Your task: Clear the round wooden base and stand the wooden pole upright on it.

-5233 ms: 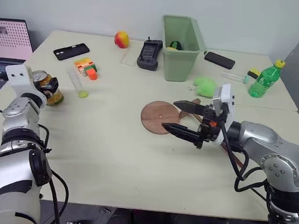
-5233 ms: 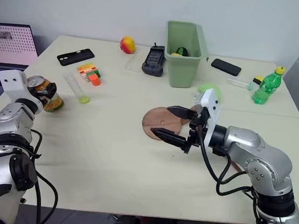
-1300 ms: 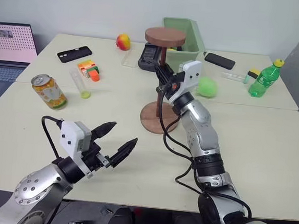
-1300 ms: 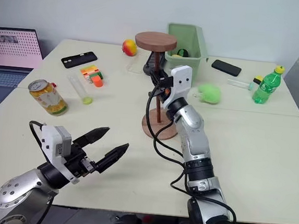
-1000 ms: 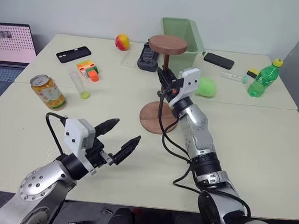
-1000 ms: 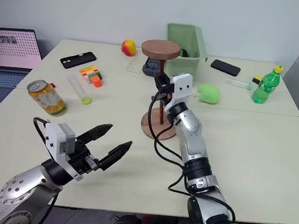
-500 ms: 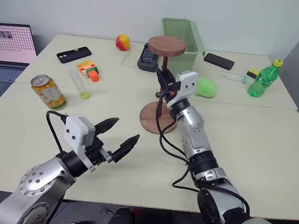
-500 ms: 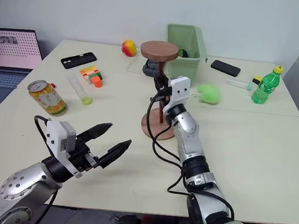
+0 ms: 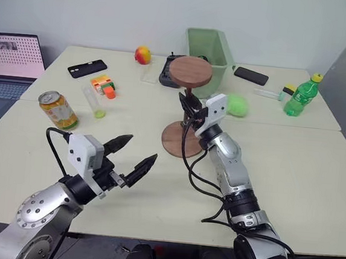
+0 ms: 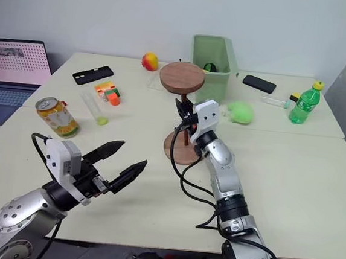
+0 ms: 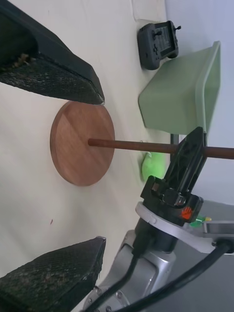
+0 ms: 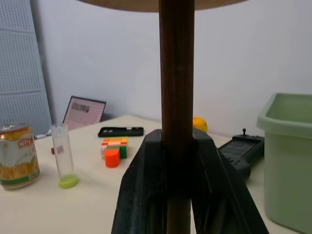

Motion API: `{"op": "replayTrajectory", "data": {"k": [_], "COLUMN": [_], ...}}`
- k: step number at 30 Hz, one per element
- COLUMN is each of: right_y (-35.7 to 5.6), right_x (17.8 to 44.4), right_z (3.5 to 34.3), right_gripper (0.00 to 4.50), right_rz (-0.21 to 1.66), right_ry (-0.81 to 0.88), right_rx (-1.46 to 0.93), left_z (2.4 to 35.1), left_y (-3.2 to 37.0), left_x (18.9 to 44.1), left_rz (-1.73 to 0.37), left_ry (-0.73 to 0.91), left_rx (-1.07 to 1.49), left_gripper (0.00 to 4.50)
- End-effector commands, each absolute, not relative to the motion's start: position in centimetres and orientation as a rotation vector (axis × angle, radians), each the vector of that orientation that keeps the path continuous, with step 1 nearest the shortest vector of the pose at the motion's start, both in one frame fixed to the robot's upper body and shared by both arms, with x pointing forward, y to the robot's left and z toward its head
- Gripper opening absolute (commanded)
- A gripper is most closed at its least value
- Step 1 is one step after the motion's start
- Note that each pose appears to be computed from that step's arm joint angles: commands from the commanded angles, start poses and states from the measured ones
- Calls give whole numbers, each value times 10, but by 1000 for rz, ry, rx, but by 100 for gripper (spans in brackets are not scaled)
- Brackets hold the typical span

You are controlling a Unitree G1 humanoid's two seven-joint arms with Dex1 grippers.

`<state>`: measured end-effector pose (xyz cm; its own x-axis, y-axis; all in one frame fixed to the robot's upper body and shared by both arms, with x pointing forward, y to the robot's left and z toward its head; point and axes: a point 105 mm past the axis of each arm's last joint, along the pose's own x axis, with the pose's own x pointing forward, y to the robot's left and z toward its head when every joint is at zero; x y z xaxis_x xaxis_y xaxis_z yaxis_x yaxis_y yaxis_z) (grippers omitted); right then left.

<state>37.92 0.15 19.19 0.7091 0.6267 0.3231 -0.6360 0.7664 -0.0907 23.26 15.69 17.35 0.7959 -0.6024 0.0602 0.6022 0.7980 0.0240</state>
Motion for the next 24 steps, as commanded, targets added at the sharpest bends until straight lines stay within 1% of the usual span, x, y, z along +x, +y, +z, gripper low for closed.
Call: {"op": "replayTrajectory", "data": {"k": [1, 7, 10, 14, 19, 24], "right_y": [7, 13, 13, 11, -1, -7], "right_x": [381, 386, 382, 378, 373, 375], "right_z": [128, 132, 110, 99, 66, 58], "right_gripper": [25, 25, 25, 25, 25, 25], "right_rz": [744, 765, 784, 787, 771, 740], "right_ry": [-24, 44, 108, 147, 284, 361], "right_rx": [34, 4, -64, -80, -175, -183], "left_z": [187, 199, 199, 197, 196, 195], "left_y": [163, 164, 166, 166, 165, 164], "left_x": [234, 238, 239, 238, 236, 235], "left_rz": [-640, -650, -637, -636, -635, -639], "left_ry": [-128, -162, -164, -156, -153, -151], "left_rx": [21, 2, 49, 43, 44, 50], "left_gripper": [450, 450, 450, 450, 450, 450]}}
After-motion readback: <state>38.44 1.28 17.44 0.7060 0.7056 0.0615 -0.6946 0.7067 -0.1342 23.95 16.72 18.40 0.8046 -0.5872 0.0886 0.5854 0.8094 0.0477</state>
